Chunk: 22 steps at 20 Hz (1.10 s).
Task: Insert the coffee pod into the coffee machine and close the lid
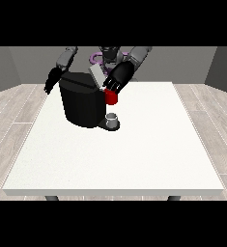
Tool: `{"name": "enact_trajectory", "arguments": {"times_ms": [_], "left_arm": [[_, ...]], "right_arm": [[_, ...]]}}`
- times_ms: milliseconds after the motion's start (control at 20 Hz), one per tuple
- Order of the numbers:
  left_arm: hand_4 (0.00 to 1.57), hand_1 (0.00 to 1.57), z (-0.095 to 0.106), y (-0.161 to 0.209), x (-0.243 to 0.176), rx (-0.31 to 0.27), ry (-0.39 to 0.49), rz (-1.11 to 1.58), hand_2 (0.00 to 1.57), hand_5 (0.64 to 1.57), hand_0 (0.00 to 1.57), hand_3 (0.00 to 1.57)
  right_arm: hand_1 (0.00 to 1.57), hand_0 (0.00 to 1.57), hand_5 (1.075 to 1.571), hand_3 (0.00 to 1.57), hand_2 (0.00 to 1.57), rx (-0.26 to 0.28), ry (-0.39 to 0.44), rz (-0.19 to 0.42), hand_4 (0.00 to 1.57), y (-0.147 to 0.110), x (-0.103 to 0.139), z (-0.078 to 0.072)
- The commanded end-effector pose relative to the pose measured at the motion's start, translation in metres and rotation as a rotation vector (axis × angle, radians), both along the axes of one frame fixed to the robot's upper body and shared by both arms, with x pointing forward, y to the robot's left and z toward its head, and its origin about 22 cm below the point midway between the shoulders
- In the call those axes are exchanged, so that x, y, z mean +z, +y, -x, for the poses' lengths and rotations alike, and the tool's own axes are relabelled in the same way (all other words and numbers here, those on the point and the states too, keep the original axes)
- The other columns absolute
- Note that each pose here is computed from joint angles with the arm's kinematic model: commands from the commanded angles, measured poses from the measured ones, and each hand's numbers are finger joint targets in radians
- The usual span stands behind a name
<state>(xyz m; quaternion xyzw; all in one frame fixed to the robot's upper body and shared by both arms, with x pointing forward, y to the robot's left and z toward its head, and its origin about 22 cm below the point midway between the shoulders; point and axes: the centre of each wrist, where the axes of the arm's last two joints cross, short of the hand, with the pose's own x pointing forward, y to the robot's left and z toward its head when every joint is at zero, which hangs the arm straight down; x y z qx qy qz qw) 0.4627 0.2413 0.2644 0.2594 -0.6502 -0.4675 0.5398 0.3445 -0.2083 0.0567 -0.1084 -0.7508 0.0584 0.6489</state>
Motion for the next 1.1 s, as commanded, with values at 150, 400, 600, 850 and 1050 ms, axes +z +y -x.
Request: {"name": "enact_trajectory", "arguments": {"times_ms": [150,400,600,850,1050], "left_arm": [[0.38,1.22,0.001,-0.008,0.001,-0.019,-0.038,-0.017,1.26,1.571,1.22,1.21],[0.36,1.20,0.000,-0.008,0.017,0.003,-0.075,-0.009,1.22,1.571,1.20,1.17],[0.29,1.24,0.003,-0.009,0.039,-0.009,-0.133,-0.020,1.26,1.571,1.24,1.20],[0.00,1.21,0.005,0.023,0.025,0.042,-0.156,-0.137,1.22,1.571,1.21,1.10],[0.00,1.16,0.004,0.026,0.028,0.065,-0.196,-0.161,1.18,1.571,1.16,1.05]], "right_arm": [[0.00,0.00,1.571,0.00,0.00,-0.036,0.002,-0.005,0.00,-0.012,-0.013,0.001],[0.00,0.00,1.571,0.00,0.00,-0.024,-0.003,-0.031,0.00,0.000,0.001,-0.006],[0.00,0.00,1.571,0.00,0.00,-0.024,-0.023,-0.003,0.14,0.001,0.003,-0.009],[0.00,0.00,1.571,0.00,0.00,0.012,-0.025,0.013,0.00,-0.003,0.004,0.000],[0.00,0.00,1.571,0.00,0.00,0.022,-0.083,-0.009,0.00,0.011,0.023,-0.006]]}}
